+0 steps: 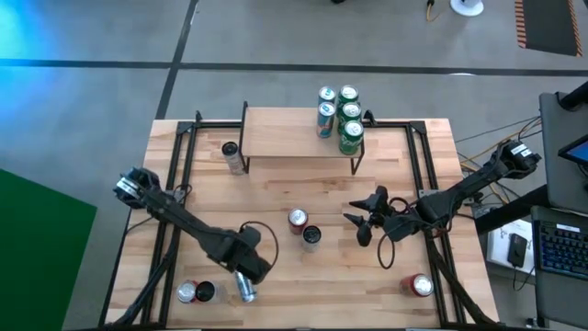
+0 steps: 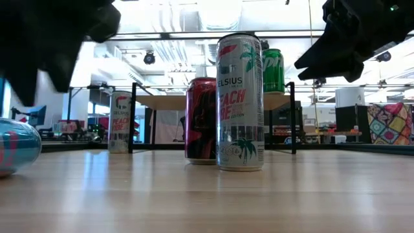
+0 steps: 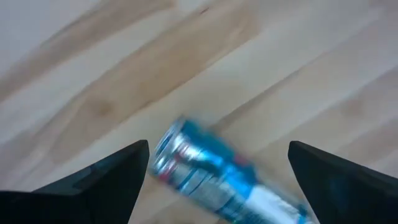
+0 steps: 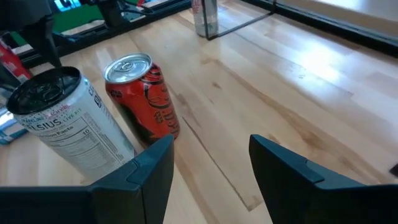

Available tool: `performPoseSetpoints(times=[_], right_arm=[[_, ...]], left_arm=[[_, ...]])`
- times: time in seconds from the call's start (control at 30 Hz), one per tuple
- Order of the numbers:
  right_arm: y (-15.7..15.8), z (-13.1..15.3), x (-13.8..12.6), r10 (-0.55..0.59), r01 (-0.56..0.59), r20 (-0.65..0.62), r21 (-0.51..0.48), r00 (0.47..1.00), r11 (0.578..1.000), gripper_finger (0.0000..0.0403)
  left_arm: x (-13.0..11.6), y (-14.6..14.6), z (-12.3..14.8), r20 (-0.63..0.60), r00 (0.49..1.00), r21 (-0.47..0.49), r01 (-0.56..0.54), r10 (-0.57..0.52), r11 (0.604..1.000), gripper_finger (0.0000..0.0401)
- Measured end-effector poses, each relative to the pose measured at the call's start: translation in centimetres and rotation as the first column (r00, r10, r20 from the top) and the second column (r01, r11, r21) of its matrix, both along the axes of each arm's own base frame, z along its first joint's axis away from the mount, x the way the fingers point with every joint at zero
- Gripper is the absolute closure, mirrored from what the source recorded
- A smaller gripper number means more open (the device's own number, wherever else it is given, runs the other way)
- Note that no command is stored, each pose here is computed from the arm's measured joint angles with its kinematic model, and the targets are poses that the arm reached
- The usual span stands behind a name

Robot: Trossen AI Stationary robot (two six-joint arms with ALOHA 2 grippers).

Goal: Place canned beverage on shelf
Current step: Put the blue soda can on the shelf aligned with the other blue soda cans

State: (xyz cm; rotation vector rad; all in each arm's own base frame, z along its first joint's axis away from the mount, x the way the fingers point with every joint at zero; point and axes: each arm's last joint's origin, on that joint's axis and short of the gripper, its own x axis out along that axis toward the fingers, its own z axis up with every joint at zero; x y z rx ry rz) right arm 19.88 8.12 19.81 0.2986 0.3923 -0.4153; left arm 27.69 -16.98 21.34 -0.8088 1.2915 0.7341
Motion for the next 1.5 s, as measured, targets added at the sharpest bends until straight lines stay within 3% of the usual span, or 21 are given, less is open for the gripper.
performPoseSetpoints(times=[0.27,0.5,0.7,1.0,1.2,1.5], right_arm=[[0.2,0.8,0.3,0.021,-0.020,0.007,-0.033,1.000,0.999,0.0204],[0.2,1.3,0.4,0.025,-0.024,0.017,-0.054,1.000,0.998,0.0204],[0.2,1.3,0.4,0.027,-0.026,0.014,-0.057,1.000,0.998,0.0204],[0.0,0.7,0.0,0.006,-0.007,-0.036,-0.024,0.999,1.000,0.0204],[0.2,0.6,-0.1,0.004,-0.005,-0.043,-0.003,0.999,1.000,0.0204],[1.7,0.7,-0.7,0.073,-0.073,-0.026,0.008,0.997,0.997,0.0204]], left_arm=[[-1.7,-2.5,-1.8,-0.036,0.985,-0.002,-0.166,0.166,0.986,0.0030],[-0.4,-3.2,-3.7,0.059,0.975,-0.056,-0.211,0.214,0.976,0.0030],[0.8,-2.5,-5.8,0.060,0.986,-0.027,-0.157,0.158,0.987,0.0030],[2.0,-1.1,-7.2,0.033,0.999,0.064,0.029,-0.032,0.998,0.0040],[2.3,0.1,-6.9,0.052,0.991,0.189,0.114,-0.126,0.975,0.0084],[2.7,2.0,-6.3,-0.011,0.972,0.240,0.232,-0.236,0.943,0.0170]])
